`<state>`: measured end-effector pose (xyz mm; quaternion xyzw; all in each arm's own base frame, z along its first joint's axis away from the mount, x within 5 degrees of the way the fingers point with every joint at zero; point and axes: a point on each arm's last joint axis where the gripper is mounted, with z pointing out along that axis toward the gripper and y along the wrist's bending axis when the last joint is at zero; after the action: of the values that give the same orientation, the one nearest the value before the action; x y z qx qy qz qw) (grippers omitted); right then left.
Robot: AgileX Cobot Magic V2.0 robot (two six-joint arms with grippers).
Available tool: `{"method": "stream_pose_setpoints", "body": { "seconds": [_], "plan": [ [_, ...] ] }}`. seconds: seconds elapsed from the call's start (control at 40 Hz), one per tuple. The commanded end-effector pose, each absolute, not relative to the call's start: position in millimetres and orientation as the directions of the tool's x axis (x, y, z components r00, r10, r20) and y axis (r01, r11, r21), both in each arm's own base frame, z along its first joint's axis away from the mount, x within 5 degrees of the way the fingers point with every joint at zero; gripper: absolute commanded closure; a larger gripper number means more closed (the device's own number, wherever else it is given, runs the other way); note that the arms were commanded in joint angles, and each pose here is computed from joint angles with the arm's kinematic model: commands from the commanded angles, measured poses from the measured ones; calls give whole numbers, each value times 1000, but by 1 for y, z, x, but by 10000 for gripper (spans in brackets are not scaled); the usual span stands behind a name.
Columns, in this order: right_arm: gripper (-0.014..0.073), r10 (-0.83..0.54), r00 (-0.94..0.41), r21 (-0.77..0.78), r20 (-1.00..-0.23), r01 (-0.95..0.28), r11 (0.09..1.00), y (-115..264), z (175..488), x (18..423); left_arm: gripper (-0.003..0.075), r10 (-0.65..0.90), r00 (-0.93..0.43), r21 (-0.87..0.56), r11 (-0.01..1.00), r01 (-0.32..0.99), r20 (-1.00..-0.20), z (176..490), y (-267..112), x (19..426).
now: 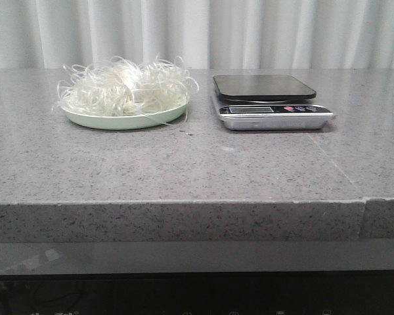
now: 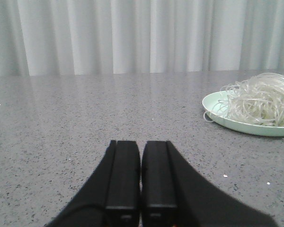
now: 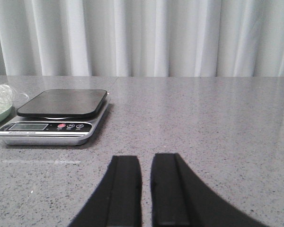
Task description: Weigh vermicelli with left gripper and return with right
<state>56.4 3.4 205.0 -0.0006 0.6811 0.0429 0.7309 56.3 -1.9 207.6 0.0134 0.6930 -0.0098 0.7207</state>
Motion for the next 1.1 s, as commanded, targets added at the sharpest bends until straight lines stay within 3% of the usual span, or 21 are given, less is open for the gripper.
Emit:
{"method": "stream_pose_setpoints", "body": {
  "seconds": [0.0, 0.75, 0.93, 1.07],
  "plan": [
    [361, 59, 174, 50, -983, -54, 997, 2, 215, 54, 564, -19, 105, -15, 999, 32, -994, 204, -2, 56],
    [361, 61, 228, 50, -972, -53, 997, 2, 220, 53, 564, -17, 123, -14, 999, 32, -992, 206, -2, 55],
    [361, 65, 301, 50, -952, -57, 997, 2, 245, 47, 564, -19, 240, -11, 999, 31, -971, 234, -1, 50],
    [361, 67, 324, 48, -944, -66, 997, 2, 281, 35, 564, -20, 291, -11, 999, 36, -956, 277, -1, 37]
  ]
}}
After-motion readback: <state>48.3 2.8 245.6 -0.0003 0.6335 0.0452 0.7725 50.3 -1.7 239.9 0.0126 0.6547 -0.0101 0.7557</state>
